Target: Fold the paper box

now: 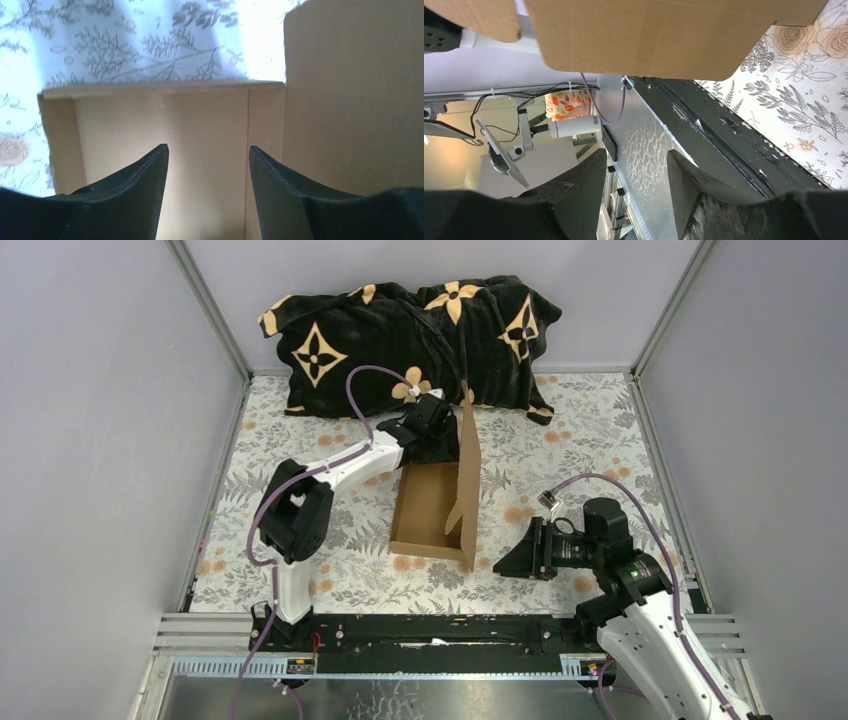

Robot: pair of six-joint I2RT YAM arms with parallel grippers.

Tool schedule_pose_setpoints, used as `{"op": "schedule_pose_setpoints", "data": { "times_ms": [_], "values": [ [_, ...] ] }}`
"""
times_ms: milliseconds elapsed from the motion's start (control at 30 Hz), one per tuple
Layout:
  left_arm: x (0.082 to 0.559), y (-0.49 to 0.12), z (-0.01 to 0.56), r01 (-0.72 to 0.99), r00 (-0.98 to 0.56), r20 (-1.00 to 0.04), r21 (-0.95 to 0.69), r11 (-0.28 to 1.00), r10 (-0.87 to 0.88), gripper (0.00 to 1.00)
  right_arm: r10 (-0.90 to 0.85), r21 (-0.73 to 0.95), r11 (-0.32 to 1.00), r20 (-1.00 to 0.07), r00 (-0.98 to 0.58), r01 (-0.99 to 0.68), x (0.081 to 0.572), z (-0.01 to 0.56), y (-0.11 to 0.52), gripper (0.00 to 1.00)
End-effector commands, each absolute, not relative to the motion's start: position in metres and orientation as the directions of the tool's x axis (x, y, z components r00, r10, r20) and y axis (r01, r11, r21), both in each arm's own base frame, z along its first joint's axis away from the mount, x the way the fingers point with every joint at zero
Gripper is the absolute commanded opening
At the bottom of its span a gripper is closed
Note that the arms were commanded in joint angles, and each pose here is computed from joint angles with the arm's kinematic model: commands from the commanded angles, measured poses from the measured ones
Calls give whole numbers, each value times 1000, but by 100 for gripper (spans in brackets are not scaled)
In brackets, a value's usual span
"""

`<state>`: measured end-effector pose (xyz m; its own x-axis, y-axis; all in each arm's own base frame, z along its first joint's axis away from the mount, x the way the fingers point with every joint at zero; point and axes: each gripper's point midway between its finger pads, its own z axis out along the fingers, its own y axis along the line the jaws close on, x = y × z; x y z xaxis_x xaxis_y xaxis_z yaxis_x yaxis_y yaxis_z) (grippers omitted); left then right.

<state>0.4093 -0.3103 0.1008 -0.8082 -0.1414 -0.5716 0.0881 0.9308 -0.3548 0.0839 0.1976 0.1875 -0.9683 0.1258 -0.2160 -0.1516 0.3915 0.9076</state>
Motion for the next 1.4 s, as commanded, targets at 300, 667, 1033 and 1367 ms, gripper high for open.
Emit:
{"op": "schedule_pose_setpoints", "data": {
  "times_ms": [300, 667, 1033, 1367],
  "values": [
    [330, -288, 142, 148, -793, -592, -413, 898, -142, 66, -30, 872, 439, -229, -973, -219, 91, 144, 235, 54],
    [222, -314, 112, 210, -843, -535, -434, 876, -63, 66, 108, 774, 565, -412, -905, -285, 72, 141, 261, 54],
    [185, -344, 103, 225, -873, -483, -526, 821, -71, 66, 119, 628, 725, -520, -846, -284, 87, 111, 275, 57],
    [210, -370, 121, 254, -841, -536, -513, 820, -74, 67, 283, 587, 789, -607, -742, -180, 125, 130, 251, 67]
  ]
}}
